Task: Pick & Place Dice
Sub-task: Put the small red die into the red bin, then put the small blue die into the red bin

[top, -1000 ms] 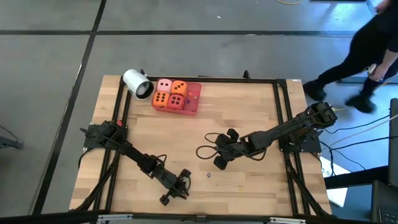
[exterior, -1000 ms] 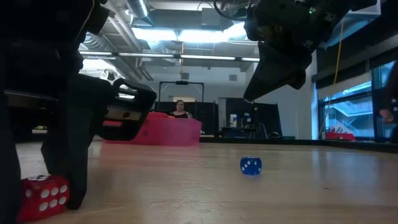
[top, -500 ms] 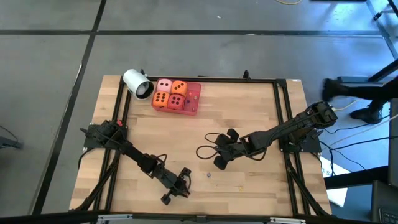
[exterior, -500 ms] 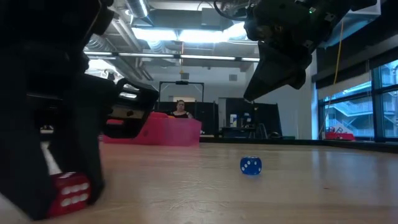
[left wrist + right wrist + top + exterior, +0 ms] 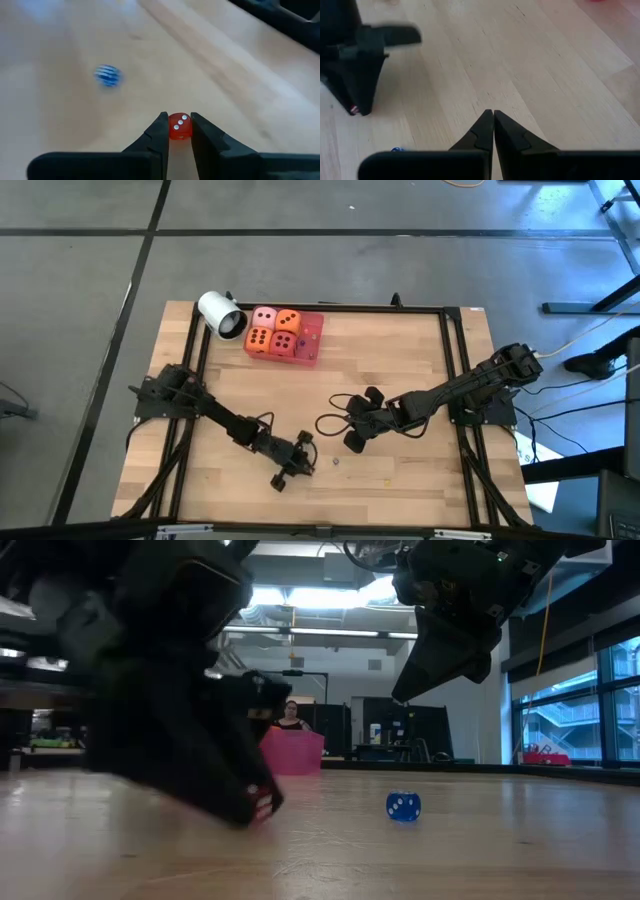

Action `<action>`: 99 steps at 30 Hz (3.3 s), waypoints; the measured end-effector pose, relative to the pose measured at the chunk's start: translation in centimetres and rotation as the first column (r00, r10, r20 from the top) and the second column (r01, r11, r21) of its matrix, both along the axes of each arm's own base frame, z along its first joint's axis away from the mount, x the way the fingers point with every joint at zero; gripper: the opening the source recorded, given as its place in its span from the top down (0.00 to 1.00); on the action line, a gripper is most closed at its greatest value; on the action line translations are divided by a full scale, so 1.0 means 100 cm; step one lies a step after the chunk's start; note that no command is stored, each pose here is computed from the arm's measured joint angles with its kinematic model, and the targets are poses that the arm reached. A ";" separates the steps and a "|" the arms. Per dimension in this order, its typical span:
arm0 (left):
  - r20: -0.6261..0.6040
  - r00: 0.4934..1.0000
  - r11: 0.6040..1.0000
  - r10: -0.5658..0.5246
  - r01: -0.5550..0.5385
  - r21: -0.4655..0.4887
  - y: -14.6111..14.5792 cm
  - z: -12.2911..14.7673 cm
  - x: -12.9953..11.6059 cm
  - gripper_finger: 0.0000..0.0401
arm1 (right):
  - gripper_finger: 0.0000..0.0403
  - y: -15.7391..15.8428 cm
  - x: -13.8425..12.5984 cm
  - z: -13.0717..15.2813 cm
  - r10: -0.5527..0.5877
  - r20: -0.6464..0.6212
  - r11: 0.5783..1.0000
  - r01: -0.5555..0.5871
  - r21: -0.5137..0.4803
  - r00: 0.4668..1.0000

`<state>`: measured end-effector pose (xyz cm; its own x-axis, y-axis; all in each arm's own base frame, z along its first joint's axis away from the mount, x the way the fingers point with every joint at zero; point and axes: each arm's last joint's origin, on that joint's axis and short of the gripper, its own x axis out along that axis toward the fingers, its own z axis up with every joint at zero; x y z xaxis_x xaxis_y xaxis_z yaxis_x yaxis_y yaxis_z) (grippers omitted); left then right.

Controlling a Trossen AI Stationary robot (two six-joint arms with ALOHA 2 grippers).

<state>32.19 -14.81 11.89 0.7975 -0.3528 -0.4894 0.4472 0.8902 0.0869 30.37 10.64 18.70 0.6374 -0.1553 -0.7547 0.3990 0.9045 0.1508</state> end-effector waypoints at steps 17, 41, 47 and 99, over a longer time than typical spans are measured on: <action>0.115 0.798 0.623 0.592 -0.544 0.562 0.118 0.070 -0.018 0.86 | 0.96 -0.001 0.000 0.000 -0.017 0.008 1.000 0.017 -0.022 1.000; 0.031 0.584 0.546 0.811 -0.775 0.320 0.289 0.049 -0.026 0.86 | 0.96 -0.003 0.000 0.001 -0.063 0.035 0.994 0.066 -0.085 0.997; 0.026 0.577 0.538 0.816 -0.776 0.329 0.291 0.046 -0.026 0.82 | 0.96 -0.003 0.000 0.001 -0.050 0.031 0.994 0.053 -0.097 0.998; 0.059 0.832 0.821 0.551 -0.553 0.141 0.128 0.151 -0.079 0.80 | 0.96 0.040 -0.003 0.009 0.317 0.104 0.948 -0.312 -0.062 0.943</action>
<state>24.26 -2.02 27.02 0.8449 0.2236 -0.4860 -0.1180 0.9640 0.2384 30.05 14.60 19.64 0.7383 0.0355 -0.6735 0.0759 0.9879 0.1353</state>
